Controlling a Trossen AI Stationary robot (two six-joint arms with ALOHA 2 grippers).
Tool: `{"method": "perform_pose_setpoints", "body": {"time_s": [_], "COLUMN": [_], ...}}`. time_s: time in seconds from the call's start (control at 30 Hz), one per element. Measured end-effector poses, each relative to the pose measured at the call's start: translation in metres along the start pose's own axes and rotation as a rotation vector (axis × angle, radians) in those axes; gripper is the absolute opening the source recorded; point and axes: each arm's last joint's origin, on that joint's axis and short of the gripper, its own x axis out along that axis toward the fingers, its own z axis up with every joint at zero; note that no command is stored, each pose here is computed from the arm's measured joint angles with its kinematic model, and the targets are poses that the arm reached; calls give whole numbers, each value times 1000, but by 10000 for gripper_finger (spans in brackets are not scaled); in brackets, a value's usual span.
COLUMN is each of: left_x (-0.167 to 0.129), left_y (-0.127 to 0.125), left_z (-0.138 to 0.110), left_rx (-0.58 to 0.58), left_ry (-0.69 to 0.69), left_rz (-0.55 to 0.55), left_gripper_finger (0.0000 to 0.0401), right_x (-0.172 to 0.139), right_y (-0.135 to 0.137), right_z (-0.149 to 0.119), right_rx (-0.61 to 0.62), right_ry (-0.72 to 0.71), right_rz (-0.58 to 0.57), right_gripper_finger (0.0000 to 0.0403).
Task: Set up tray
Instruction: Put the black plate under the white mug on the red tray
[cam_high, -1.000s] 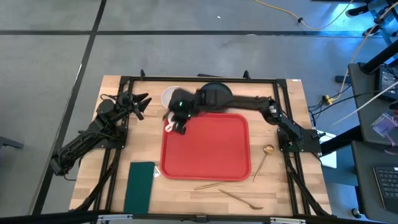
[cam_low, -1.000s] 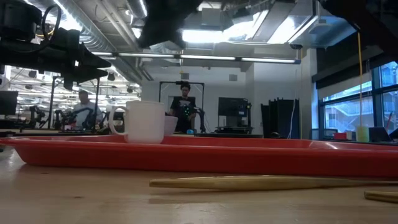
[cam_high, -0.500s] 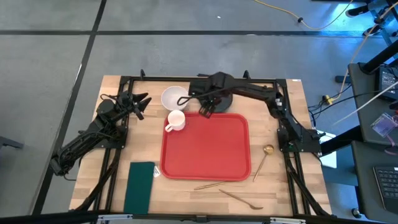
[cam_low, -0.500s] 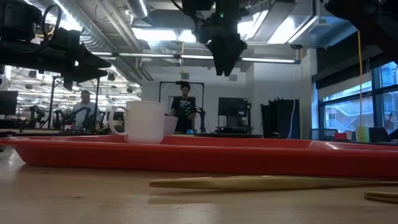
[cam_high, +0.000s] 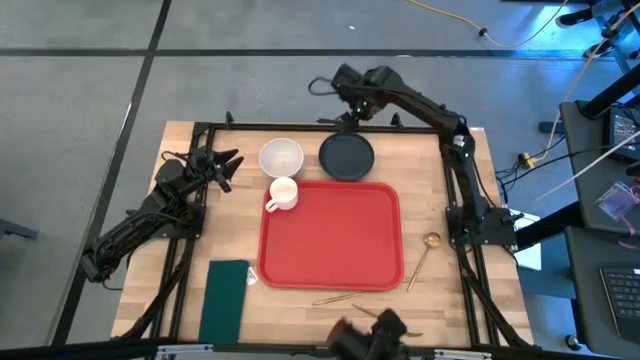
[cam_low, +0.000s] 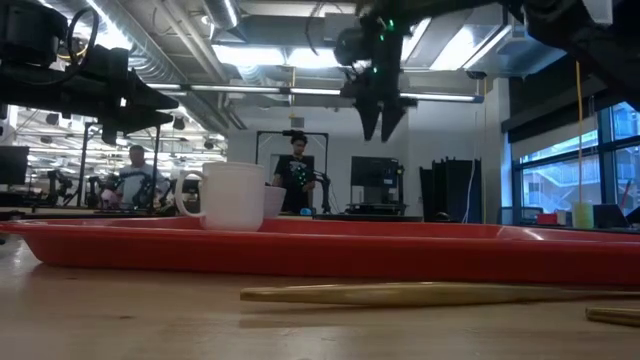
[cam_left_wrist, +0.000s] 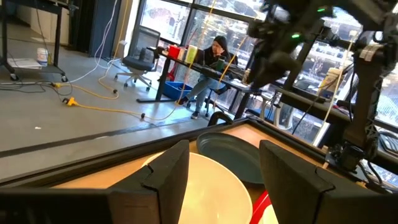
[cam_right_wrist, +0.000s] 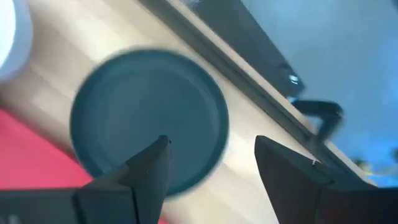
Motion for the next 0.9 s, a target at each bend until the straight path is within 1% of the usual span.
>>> {"method": "perform_pose_setpoints", "body": {"time_s": [0.07,0.2,0.27,0.33,0.4,0.57,0.67,0.77,0.9], "left_x": [0,0,0,0,0,0,0,0,0], "left_y": [0,0,0,0,1,1,1,1,2], "left_z": [0,0,0,0,0,0,0,0,0], "left_rx": [0,0,0,-1,-14,-24,-24,-24,-25], "left_ry": [0,3,2,0,-2,-4,-6,-8,-17], "left_rz": [0,2,6,11,17,24,27,34,57], "left_gripper_finger": [187,187,187,187,187,187,187,187,187], "right_x": [12,36,43,51,64,86,104,116,131], "right_y": [-14,-44,-56,-63,-65,-68,-68,-67,-69], "right_z": [4,6,6,2,-4,-35,-51,-60,-73], "right_rx": [1,75,109,125,131,142,149,155,120], "right_ry": [10,42,16,-8,-16,27,6,-30,-21], "right_rz": [53,120,185,224,229,288,290,282,175], "right_gripper_finger": [234,234,234,234,234,234,234,234,234]}}
